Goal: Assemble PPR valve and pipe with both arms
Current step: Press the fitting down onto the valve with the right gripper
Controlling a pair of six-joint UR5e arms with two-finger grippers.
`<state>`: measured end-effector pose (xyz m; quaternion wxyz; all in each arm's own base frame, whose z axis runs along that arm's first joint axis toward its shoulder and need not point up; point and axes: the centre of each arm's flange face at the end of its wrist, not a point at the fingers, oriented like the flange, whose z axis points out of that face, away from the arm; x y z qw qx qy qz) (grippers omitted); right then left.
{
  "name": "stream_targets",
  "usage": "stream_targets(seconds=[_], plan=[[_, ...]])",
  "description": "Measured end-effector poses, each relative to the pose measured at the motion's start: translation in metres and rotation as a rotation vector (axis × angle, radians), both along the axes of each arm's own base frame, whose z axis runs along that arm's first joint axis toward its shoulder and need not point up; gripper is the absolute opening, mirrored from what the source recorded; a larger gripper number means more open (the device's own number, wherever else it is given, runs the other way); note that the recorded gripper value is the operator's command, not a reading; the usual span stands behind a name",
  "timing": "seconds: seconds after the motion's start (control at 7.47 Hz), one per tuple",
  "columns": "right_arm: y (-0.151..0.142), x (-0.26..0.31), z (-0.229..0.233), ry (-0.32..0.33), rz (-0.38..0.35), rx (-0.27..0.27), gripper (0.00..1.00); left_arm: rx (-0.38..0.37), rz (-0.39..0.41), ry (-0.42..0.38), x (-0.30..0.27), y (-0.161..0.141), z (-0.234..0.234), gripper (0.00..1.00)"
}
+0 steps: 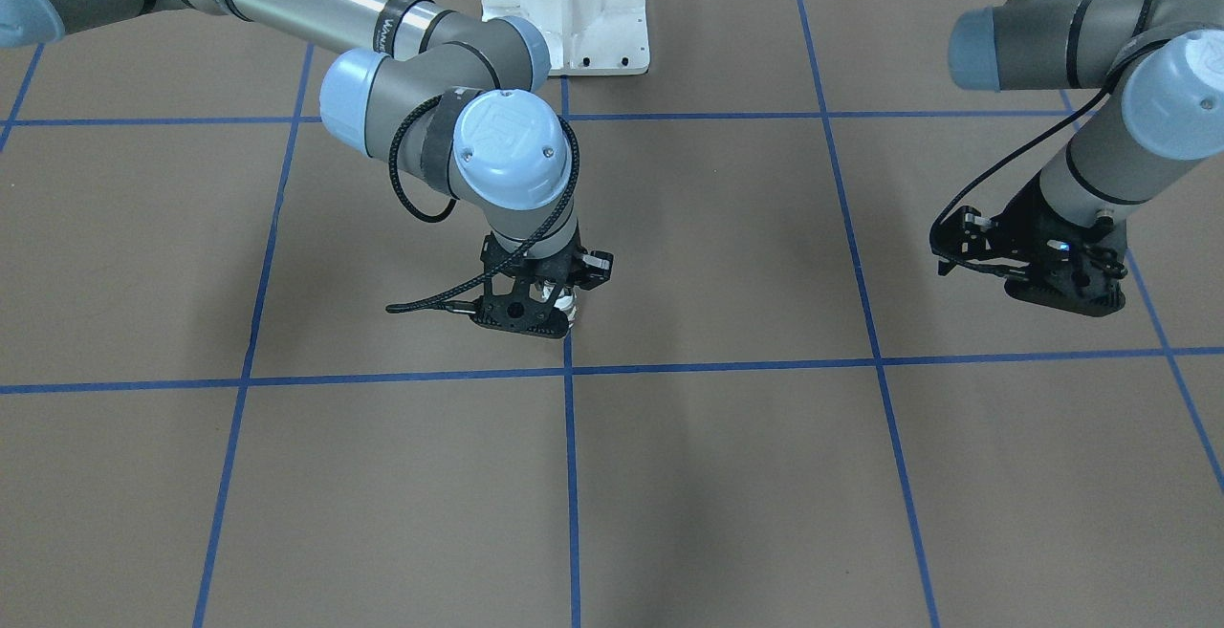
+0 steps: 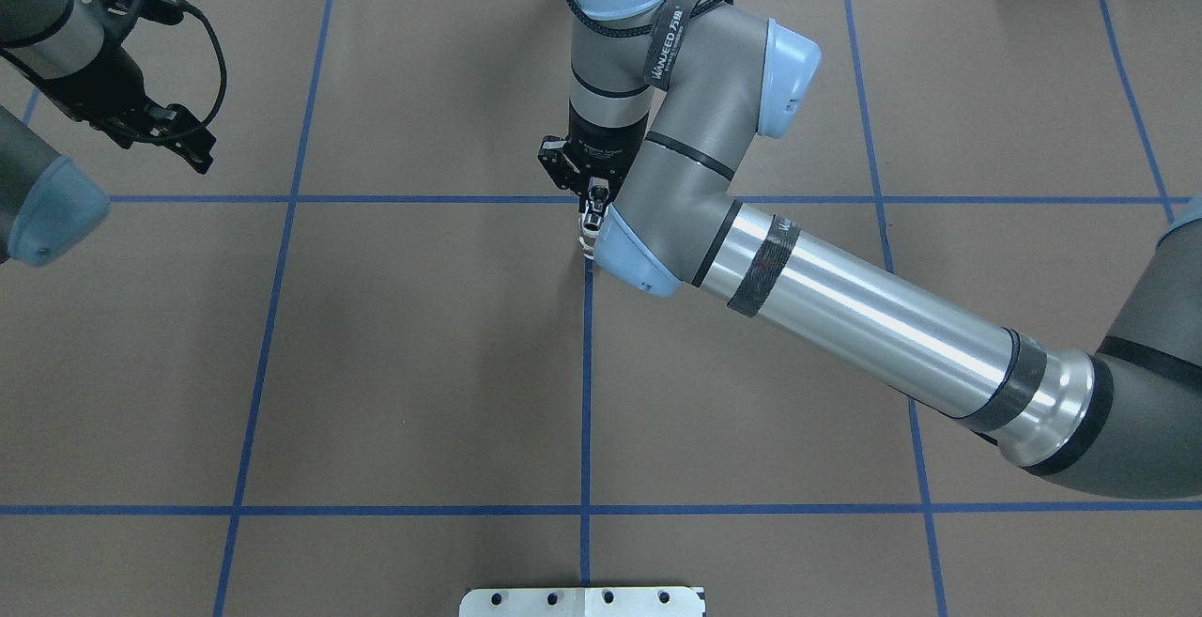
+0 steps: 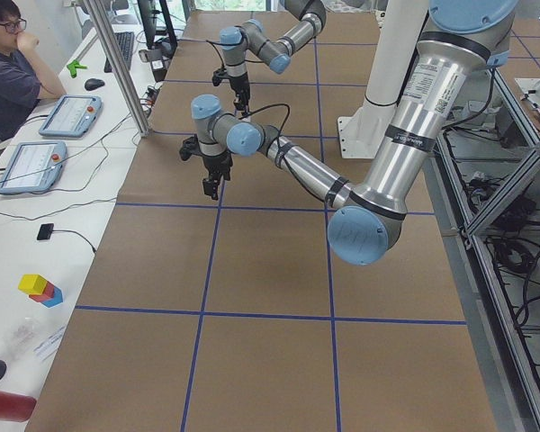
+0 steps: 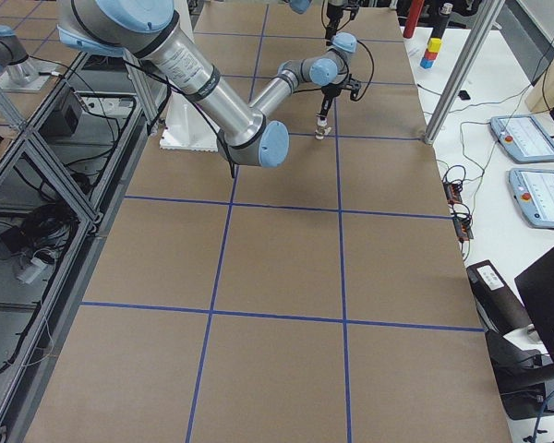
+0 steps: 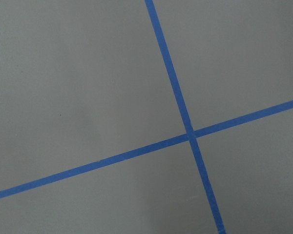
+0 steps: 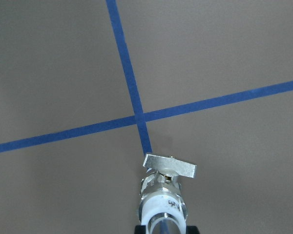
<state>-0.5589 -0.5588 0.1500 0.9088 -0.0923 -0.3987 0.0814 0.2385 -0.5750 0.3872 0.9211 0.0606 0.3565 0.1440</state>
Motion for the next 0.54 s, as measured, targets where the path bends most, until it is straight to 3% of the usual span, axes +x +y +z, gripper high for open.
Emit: stream_targets(seconds=[0.54], plan=[[0.0003, -0.0018, 0.0004, -0.002, 0.001, 0.005, 0.0, 0.0, 0.0, 0.0, 0.0, 0.0, 0.0, 1.0]])
